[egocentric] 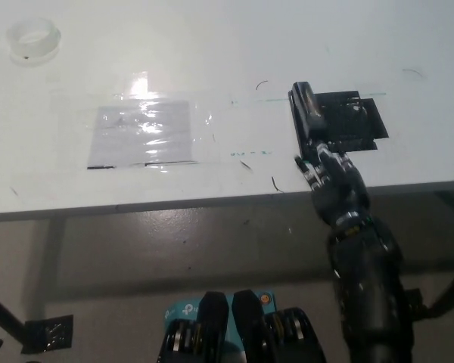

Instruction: A stapler is kept infront of the robot on the black mark on the desk and the robot uses its right hand to lift the top of the stapler to open it

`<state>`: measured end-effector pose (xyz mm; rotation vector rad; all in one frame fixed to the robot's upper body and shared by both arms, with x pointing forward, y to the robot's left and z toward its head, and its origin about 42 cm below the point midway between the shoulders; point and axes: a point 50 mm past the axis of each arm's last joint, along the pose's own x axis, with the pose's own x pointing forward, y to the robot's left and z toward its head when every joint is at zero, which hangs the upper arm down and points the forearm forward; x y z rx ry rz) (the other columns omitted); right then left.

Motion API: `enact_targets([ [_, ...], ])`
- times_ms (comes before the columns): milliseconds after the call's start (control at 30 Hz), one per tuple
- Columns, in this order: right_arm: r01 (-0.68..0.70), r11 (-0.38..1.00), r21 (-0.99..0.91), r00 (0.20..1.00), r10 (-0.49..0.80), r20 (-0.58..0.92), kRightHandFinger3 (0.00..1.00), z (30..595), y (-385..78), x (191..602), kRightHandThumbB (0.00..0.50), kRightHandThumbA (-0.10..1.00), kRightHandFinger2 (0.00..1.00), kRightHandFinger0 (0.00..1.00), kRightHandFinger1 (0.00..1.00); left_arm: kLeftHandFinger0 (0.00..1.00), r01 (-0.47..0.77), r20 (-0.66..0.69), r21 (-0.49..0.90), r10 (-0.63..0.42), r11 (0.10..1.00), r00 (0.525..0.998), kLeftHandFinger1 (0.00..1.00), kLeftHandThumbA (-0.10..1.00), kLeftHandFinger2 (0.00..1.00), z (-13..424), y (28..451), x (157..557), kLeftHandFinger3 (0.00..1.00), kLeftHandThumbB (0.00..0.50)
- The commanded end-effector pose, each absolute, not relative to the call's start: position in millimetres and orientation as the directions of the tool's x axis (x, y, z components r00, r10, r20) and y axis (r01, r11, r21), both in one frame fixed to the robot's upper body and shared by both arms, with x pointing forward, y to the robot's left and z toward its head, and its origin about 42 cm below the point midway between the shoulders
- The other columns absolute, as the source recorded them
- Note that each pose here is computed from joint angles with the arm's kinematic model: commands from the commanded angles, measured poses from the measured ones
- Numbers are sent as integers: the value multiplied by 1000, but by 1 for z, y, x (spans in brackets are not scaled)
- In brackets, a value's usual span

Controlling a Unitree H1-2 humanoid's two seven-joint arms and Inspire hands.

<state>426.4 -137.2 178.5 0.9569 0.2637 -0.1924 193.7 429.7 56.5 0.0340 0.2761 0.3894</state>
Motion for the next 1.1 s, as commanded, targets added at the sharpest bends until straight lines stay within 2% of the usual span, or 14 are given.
enact_targets([
  [0, 172, 538, 825, 955, 116, -274, 1000, 211, -134, 395, 0, 627, 898, 757, 855, 439, -370, -193, 106, 385, 923, 903, 512, 1000, 621, 77, 445, 199, 770, 149],
  [67, 176, 545, 820, 953, 115, -282, 1000, 209, -139, 390, 0, 643, 901, 759, 838, 446, -365, -190, 107, 379, 925, 906, 518, 1000, 625, 77, 445, 198, 797, 140],
  [200, 160, 545, 823, 959, 112, -260, 1000, 210, -159, 377, 0, 668, 967, 819, 895, 425, -363, -187, 110, 378, 925, 907, 510, 1000, 632, 77, 446, 201, 792, 132],
  [400, 170, 595, 785, 970, 37, -239, 1000, 215, -202, 357, 0, 622, 872, 771, 817, 461, -363, -190, 107, 378, 926, 906, 526, 1000, 638, 77, 446, 200, 790, 139],
  [500, 168, 609, 775, 975, 11, -220, 1000, 217, -220, 353, 0, 626, 884, 796, 844, 454, -365, -186, 109, 380, 924, 906, 514, 1000, 627, 78, 447, 203, 774, 151],
  [533, 185, 624, 759, 978, -45, -202, 1000, 215, -244, 348, 0, 525, 877, 746, 809, 442, -364, -183, 111, 379, 925, 907, 502, 1000, 609, 77, 446, 203, 765, 138],
  [667, 240, 673, 700, 970, -140, -198, 998, 203, -275, 341, 0, 442, 857, 745, 791, 417, -370, -186, 106, 384, 923, 904, 486, 1000, 600, 77, 446, 204, 755, 129],
  [733, 269, 716, 644, 963, -191, -190, 983, 193, -285, 338, 0, 394, 839, 689, 759, 420, -370, -188, 109, 384, 923, 904, 492, 1000, 619, 77, 446, 204, 752, 127],
  [767, 311, 790, 528, 950, -267, -160, 958, 172, -302, 331, 0, 347, 800, 698, 741, 399, -369, -193, 106, 384, 923, 903, 482, 1000, 606, 76, 446, 204, 750, 135],
  [900, 340, 875, 345, 940, -327, -98, 876, 140, -319, 328, 0, 303, 723, 628, 684, 419, -365, -185, 119, 382, 923, 905, 483, 1000, 596, 76, 446, 204, 756, 134],
  [967, 352, 889, 294, 936, -340, -91, 796, 125, -324, 331, 33, 292, 656, 547, 611, 424, -369, -188, 108, 383, 923, 904, 492, 1000, 600, 76, 447, 203, 759, 137],
  [1000, 352, 889, 291, 936, -341, -89, 792, 124, -324, 331, 32, 291, 652, 542, 607, 424, -369, -189, 107, 383, 923, 904, 492, 1000, 600, 76, 447, 203, 760, 137],
  [1033, 358, 893, 273, 933, -348, -86, 738, 113, -325, 333, 65, 280, 606, 510, 557, 420, -370, -190, 112, 386, 922, 903, 486, 1000, 591, 76, 447, 203, 756, 134],
  [1067, 360, 893, 269, 933, -350, -85, 710, 109, -325, 333, 68, 278, 596, 519, 546, 408, -370, -188, 114, 386, 922, 903, 480, 1000, 586, 77, 446, 203, 754, 130],
])
